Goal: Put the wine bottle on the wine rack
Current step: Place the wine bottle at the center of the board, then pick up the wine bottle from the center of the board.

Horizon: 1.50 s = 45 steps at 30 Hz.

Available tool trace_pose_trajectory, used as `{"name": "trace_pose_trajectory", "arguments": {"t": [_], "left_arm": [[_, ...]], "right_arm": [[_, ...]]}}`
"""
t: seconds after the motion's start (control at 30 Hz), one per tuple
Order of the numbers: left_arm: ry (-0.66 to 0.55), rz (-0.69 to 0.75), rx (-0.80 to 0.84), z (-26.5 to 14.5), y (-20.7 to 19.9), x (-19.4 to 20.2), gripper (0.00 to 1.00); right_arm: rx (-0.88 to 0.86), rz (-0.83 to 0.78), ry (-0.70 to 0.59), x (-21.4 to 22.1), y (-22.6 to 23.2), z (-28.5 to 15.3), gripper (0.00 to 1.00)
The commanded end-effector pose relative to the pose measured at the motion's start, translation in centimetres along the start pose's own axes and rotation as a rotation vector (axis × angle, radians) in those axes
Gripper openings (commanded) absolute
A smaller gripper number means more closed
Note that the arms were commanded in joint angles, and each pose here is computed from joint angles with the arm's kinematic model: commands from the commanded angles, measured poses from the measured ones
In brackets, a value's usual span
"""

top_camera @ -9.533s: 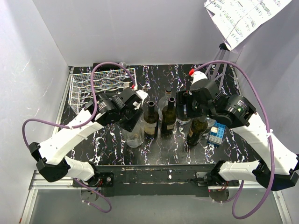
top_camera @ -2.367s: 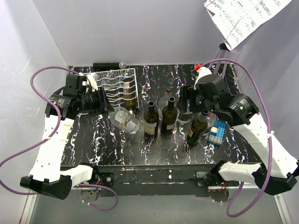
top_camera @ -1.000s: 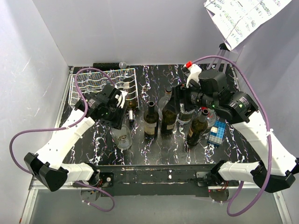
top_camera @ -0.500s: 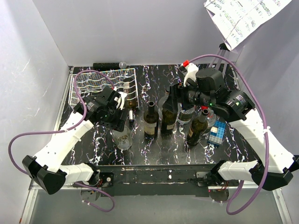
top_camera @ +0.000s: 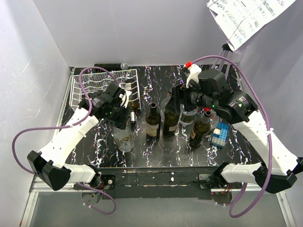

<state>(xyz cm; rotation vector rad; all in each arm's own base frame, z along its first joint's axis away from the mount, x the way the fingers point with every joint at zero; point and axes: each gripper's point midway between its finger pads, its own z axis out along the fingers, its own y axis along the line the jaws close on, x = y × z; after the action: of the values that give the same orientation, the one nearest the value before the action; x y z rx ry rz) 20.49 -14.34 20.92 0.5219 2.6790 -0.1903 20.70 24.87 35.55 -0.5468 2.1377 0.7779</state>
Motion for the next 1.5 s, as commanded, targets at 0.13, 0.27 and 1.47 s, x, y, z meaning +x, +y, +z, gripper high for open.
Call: {"name": "trace_pose_trajectory", "arguments": {"t": [0.13,0.27,1.47], "left_arm": [[0.031,0.028,0.023,-0.8,-0.8,0.7,0.39],[0.037,0.033,0.028,-0.9,-1.1,0.9,0.39],[0.208,-0.023,-0.072,-2.1,-0.9,4.3,0.48]], "right_arm": [[-0.003,-0.004,-0.067,-1.0,0.2,-0.8,0.84],[0.002,-0.001,-0.067,-0.8,0.0,-0.8,0.84],[-0.044,-0.018,-0.042,0.5,0.5,-1.1,0.85]]}}
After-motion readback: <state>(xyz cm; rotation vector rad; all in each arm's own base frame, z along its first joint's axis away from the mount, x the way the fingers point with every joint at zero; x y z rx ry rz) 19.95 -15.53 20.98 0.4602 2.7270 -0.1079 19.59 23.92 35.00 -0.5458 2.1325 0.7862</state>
